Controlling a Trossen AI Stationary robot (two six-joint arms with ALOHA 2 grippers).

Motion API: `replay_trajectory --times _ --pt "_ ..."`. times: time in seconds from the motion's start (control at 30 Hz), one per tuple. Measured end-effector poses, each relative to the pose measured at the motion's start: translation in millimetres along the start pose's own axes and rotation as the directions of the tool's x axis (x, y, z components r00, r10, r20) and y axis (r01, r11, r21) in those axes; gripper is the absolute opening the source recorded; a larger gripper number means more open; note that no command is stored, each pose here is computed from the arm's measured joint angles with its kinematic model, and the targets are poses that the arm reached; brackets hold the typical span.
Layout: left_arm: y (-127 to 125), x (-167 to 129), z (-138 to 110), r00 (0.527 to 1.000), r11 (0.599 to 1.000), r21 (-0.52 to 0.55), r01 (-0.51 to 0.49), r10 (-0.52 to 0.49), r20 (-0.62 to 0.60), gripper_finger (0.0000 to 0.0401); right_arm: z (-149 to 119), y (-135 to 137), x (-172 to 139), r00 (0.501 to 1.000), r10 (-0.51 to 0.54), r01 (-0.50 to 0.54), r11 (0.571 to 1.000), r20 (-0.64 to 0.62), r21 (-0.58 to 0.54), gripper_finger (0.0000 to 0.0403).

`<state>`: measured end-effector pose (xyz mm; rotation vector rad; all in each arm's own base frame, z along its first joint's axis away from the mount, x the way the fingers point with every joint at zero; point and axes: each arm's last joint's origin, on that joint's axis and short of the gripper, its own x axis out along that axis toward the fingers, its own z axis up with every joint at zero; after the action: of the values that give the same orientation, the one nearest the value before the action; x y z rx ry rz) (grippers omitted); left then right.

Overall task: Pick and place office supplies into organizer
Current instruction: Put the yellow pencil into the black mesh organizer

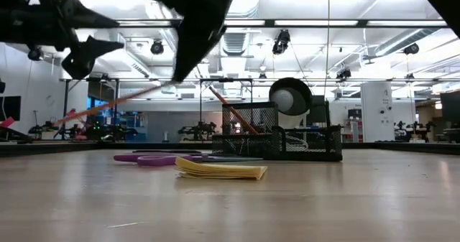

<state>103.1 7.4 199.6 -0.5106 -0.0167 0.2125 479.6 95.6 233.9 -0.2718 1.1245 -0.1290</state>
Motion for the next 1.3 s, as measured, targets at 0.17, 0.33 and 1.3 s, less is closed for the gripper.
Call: replay_trajectory --times 0.17,0.33,1.3 --pt "-4 0 7 0.997 0.999 -0.006 0.039 -0.038 0.07 0.0195 -8 -18 -44 0.979 -0.143 0.136 0.989 -0.146 -0.059 0.0008" --pt "-6 -1 10 0.993 0.998 -0.011 0.057 -0.055 0.106 0.0195 -28 -33 -80 0.94 -0.223 0.228 0.974 -0.257 -0.01 0.0007" --pt "-3 5 4 0.998 1.0 -0.006 0.027 -0.027 0.065 0.0195 -62 -26 -99 0.953 0.065 0.079 0.889 -0.295 0.451 0.0042"
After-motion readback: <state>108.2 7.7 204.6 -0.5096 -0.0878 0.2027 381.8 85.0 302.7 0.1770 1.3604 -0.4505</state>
